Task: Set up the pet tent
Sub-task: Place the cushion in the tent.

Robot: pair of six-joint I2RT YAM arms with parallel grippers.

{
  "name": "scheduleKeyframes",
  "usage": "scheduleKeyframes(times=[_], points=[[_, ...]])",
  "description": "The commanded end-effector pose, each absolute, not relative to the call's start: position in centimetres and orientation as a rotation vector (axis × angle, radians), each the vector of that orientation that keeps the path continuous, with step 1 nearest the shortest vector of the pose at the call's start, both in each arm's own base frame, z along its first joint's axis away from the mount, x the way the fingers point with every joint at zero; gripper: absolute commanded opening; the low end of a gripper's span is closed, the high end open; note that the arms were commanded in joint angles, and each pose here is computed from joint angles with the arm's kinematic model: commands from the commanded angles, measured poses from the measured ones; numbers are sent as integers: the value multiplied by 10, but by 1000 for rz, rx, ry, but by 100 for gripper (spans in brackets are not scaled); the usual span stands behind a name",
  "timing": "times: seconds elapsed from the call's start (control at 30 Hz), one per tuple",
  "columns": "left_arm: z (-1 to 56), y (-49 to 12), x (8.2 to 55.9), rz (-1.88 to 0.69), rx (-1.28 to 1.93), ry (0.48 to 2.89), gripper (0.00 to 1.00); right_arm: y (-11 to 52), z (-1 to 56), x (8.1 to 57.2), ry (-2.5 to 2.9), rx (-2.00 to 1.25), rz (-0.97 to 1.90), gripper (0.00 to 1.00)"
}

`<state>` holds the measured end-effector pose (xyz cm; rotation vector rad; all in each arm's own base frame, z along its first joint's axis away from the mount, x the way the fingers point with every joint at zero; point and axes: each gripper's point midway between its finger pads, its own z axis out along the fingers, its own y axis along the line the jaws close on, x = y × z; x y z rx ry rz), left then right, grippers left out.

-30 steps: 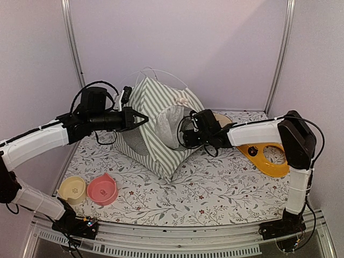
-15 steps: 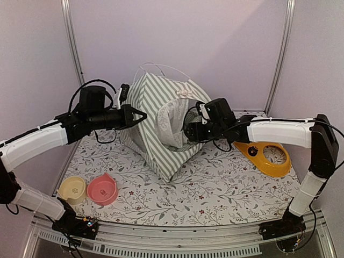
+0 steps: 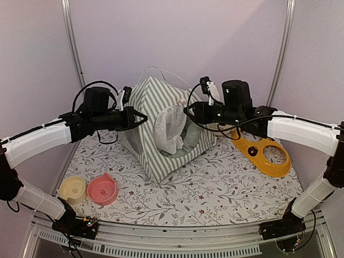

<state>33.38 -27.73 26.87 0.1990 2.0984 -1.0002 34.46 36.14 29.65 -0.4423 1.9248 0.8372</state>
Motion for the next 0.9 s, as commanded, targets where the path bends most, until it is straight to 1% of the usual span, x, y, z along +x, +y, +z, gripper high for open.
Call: scheduleKeyframes(times=[0.0, 0.03, 0.07, 0.1, 0.2, 0.3, 0.37, 0.4, 0.43, 0.5, 0.53, 0.57, 0.63, 0.67, 0.7, 0.77, 0.83, 0.87], points=[[254, -270, 338, -1002, 118, 2174, 0, 356, 266, 354, 2035, -381, 716, 30], [254, -271, 337, -1006, 119, 2176, 0, 356, 252, 355, 2076, -373, 631, 16], [255, -271, 336, -1009, 121, 2174, 0, 353, 237, 357, 2108, -365, 541, 6], [256, -271, 336, -1011, 122, 2173, 0, 351, 220, 357, 2138, -367, 484, 2], [259, -271, 334, -1023, 129, 2166, 0, 351, 182, 361, 2169, -357, 447, 1], [259, -274, 334, -1040, 140, 2167, 0, 349, 143, 392, 2206, -331, 345, 1], [261, -275, 333, -1045, 145, 2164, 0, 335, 103, 419, 2254, -299, 172, 0], [264, -273, 333, -1042, 143, 2160, 0, 318, 86, 436, 2280, -267, 44, 0], [267, -271, 333, -1035, 140, 2154, 0, 301, 48, 440, 2347, -271, -79, 0], [275, -268, 332, -1028, 148, 2135, 0, 280, 13, 445, 2427, -265, -166, 0], [277, -267, 331, -1034, 156, 2132, 0, 278, 5, 445, 2450, -271, -179, 2], [278, -268, 331, -1043, 171, 2131, 0, 284, 3, 441, 2463, -292, -158, 7], [277, -272, 331, -1056, 205, 2135, 0, 310, 13, 431, 2456, -351, -22, 22], [275, -274, 331, -1062, 214, 2138, 0, 323, 22, 424, 2443, -379, 76, 27], [271, -274, 332, -1065, 218, 2144, 0, 333, 39, 419, 2416, -387, 168, 30], [261, -270, 336, -1067, 203, 2161, 0, 347, 81, 406, 2321, -376, 345, 41], [251, -264, 340, -1062, 175, 2180, 0, 352, 134, 395, 2184, -350, 503, 51], [247, -260, 342, -1043, 167, 2189, 0, 348, 148, 387, 2137, -345, 549, 55]])
